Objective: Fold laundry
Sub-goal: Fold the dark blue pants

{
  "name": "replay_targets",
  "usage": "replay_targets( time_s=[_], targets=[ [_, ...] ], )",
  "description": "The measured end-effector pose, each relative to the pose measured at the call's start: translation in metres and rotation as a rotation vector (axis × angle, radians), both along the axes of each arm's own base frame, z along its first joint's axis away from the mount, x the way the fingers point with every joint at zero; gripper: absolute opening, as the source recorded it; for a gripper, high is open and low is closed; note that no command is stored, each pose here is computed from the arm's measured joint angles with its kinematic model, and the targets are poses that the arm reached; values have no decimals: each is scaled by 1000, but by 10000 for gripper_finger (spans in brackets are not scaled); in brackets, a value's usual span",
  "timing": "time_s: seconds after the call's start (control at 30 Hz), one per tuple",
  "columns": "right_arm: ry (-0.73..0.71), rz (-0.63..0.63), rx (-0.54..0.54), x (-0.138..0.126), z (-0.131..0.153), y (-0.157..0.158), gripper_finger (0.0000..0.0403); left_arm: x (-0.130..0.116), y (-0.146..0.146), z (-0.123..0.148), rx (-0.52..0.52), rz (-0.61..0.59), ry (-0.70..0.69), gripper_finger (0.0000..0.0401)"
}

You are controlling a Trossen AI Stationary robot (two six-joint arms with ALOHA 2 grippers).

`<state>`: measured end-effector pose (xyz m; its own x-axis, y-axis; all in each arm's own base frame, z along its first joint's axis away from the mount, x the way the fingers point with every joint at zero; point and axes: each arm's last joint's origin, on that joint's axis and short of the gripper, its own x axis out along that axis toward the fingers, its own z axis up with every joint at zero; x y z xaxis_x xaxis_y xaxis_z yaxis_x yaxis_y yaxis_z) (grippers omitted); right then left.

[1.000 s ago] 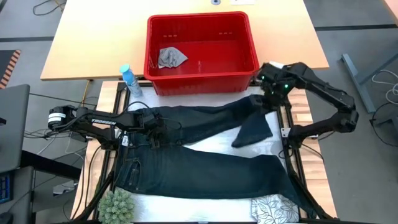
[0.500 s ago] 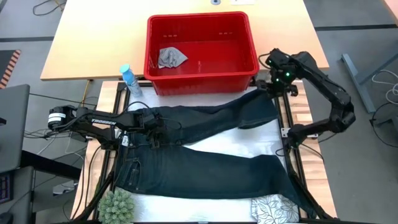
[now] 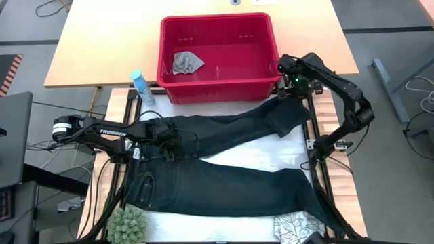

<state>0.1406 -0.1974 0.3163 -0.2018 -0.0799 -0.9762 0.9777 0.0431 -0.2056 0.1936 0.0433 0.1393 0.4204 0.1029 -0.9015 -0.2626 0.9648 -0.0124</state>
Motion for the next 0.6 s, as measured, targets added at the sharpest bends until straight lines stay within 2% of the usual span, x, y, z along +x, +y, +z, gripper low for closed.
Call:
replay_targets(
  time_s=[0.13, 0.27, 0.4, 0.53, 0.6],
  targets=[
    [32, -24, -39, 2, 1, 2, 28, 1, 0, 0, 2, 1, -9, 0],
    [161, -96, -216, 9, 3, 7, 28, 1, 0, 1, 2, 1, -11, 0],
    [222, -200, -379, 13, 5, 10, 28, 1, 0, 0, -3, 14, -12, 0],
    [241, -347, -592, 19, 8, 14, 30, 2, 0, 1, -11, 37, -30, 0],
    [213, -403, -633, 22, 8, 17, 33, 2, 0, 1, -18, 46, -33, 0]
  ],
)
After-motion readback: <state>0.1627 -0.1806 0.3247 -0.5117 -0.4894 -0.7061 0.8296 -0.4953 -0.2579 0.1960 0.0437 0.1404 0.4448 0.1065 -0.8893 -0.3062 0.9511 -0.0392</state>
